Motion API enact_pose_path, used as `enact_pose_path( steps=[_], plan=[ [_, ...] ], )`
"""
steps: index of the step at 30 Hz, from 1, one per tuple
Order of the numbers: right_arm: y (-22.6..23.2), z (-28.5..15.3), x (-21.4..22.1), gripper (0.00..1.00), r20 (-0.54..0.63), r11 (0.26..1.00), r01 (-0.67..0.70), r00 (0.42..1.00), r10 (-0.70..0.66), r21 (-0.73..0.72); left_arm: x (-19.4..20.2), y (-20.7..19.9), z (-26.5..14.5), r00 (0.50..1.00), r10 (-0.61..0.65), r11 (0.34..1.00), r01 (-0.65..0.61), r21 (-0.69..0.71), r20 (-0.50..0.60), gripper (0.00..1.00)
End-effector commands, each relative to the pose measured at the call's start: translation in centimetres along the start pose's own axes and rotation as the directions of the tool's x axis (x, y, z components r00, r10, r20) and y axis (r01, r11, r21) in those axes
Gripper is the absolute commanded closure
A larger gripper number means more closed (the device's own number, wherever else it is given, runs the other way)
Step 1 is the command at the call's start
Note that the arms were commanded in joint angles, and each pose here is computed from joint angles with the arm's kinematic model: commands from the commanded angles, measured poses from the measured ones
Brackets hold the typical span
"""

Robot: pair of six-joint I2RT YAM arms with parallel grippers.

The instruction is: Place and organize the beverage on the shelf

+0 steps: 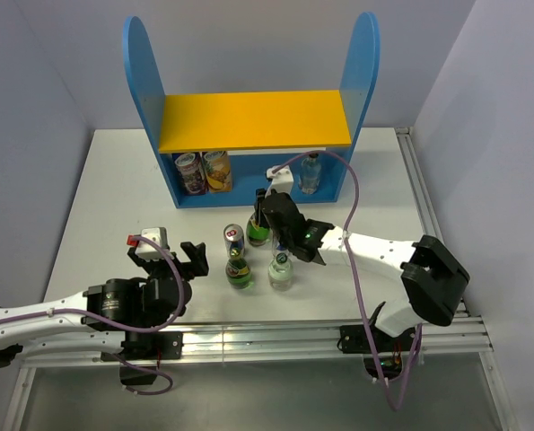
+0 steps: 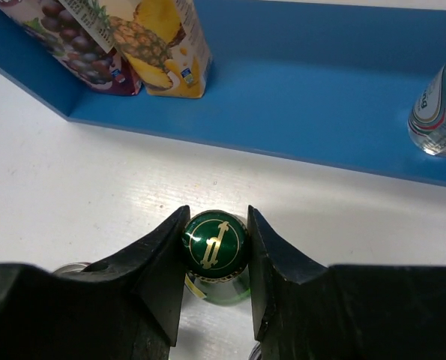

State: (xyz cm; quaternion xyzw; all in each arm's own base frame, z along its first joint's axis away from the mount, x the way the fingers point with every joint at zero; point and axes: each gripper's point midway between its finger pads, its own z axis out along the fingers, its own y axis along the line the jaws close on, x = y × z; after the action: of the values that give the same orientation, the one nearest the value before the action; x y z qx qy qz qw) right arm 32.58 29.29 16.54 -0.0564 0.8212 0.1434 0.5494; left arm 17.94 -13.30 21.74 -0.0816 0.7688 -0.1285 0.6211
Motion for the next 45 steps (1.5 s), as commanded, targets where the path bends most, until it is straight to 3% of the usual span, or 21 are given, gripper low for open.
enact_pose_path(
  steps=[1, 7, 10, 17, 31, 45],
  plan=[
    [0.6, 0.1, -1.7, 1.00, 0.043, 1.000, -0.028, 0.999, 0.028, 0.000, -1.2, -0.4, -0.2, 0.998, -0.053, 0.999, 0.053, 0.008, 0.016, 0.01],
    [0.4, -0.9, -3.2, 1.00, 0.059, 1.000, -0.017, 0.998, 0.016, 0.007, -1.2, -0.4, -0.2, 0.998, -0.056, 0.998, 0.056, 0.010, 0.015, 0.01],
    [0.1, -2.1, -6.2, 1.00, 0.102, 0.999, -0.012, 0.995, 0.008, 0.034, -1.1, -0.3, -0.2, 0.998, -0.053, 0.999, 0.053, 0.010, 0.015, 0.01],
    [-0.3, -6.5, -17.0, 1.00, 0.261, 0.998, -0.008, 0.965, -0.009, 0.066, -1.1, -0.3, -0.2, 0.998, -0.059, 0.998, 0.059, 0.006, 0.016, 0.01],
    [-4.8, -11.2, -32.9, 1.00, 0.466, 0.978, -0.082, 0.885, -0.016, 0.190, -1.1, 0.1, -0.2, 0.996, -0.088, 0.996, 0.088, -0.025, 0.018, 0.01],
    [-10.6, -8.6, -37.4, 1.00, 0.515, 0.940, -0.144, 0.857, -0.038, 0.309, -0.8, -0.3, -0.1, 0.998, -0.070, 0.997, 0.070, -0.022, 0.008, 0.01]
  ],
)
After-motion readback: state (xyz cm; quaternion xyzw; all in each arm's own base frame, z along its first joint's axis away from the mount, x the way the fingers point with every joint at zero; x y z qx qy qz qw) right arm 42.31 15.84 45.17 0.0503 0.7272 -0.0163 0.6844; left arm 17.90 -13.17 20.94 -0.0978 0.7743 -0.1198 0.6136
